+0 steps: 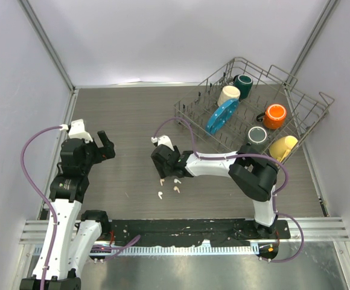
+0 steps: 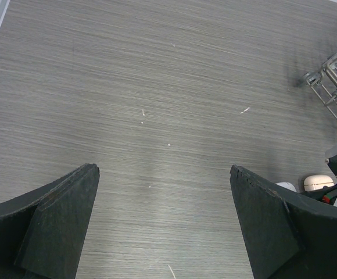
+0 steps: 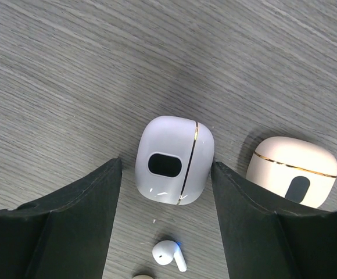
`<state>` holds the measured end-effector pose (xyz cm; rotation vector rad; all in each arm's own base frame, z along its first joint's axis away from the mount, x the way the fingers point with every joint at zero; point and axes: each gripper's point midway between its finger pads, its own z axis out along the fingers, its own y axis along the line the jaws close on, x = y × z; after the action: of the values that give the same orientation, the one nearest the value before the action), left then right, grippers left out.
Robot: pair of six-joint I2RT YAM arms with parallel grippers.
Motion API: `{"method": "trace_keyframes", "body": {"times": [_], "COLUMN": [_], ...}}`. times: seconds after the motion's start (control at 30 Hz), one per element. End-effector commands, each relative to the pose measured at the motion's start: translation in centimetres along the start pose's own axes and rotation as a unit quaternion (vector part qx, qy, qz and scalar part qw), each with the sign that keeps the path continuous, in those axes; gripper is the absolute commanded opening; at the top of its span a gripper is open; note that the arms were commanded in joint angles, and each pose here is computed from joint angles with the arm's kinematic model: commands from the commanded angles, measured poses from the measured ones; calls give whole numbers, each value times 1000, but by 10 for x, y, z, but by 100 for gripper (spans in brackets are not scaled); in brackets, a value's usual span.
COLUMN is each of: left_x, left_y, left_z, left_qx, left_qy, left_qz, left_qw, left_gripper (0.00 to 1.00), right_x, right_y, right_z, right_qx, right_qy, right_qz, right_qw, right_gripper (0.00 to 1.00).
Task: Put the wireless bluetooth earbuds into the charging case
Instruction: Pick up the charging case at the center of the board.
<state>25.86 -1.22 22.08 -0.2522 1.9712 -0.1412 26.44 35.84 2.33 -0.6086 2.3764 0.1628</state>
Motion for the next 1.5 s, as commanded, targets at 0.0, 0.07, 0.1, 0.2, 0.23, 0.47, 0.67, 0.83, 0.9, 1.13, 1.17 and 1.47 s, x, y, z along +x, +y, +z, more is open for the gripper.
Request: {"method": "trace_keyframes", "body": {"times": [0.0, 0.07, 0.1, 0.2, 0.23, 0.47, 0.67, 0.83, 0.9, 1.13, 1.17, 1.47], "left_x": [-6, -6, -6, -6, -5, -5, -4, -6, -9, -9, -5, -4], "left_y": [-4, -4, -4, -2, -2, -2, -4, -12, -24, -49, -57, -116], "left_z": [0, 0, 0, 1, 1, 2, 4, 3, -1, -6, -10, -41], "left_qx": [11, 11, 11, 4, 4, 3, 9, 27, 60, 136, 161, 344], "left_qy": [-11, -11, -11, -12, -9, -8, -6, -1, -5, -3, 7, 29], "left_qz": [-1, -1, -1, -1, -1, -2, -5, -14, -14, -1, 5, 7], "left_qw": [1000, 1000, 1000, 1000, 1000, 1000, 1000, 1000, 998, 991, 987, 938], "left_gripper": [100, 100, 100, 100, 100, 100, 100, 100, 100, 100, 100, 100], "right_x": [4, 7, 8, 10, 10, 10, -2, -27, -47, -76, -79, -80], "right_y": [1, -2, -3, -2, -1, 0, 6, 4, 1, 3, 10, 18], "right_z": [-1, -2, -2, -1, -1, 0, -11, -34, -53, -110, -118, -184], "right_qx": [6, 13, 15, 13, 11, 6, -20, -34, -41, -119, -144, -244], "right_qy": [10, 14, 14, 14, 14, 12, -3, -46, -80, -181, -196, -308], "right_qz": [1, 6, 12, 18, 18, 24, 7, -2, 3, -43, -63, -175], "right_qw": [1000, 1000, 1000, 1000, 1000, 1000, 1000, 998, 996, 975, 968, 903], "right_gripper": [70, 71, 71, 69, 66, 49, 30, 4, 1, 1, 1, 7]}}
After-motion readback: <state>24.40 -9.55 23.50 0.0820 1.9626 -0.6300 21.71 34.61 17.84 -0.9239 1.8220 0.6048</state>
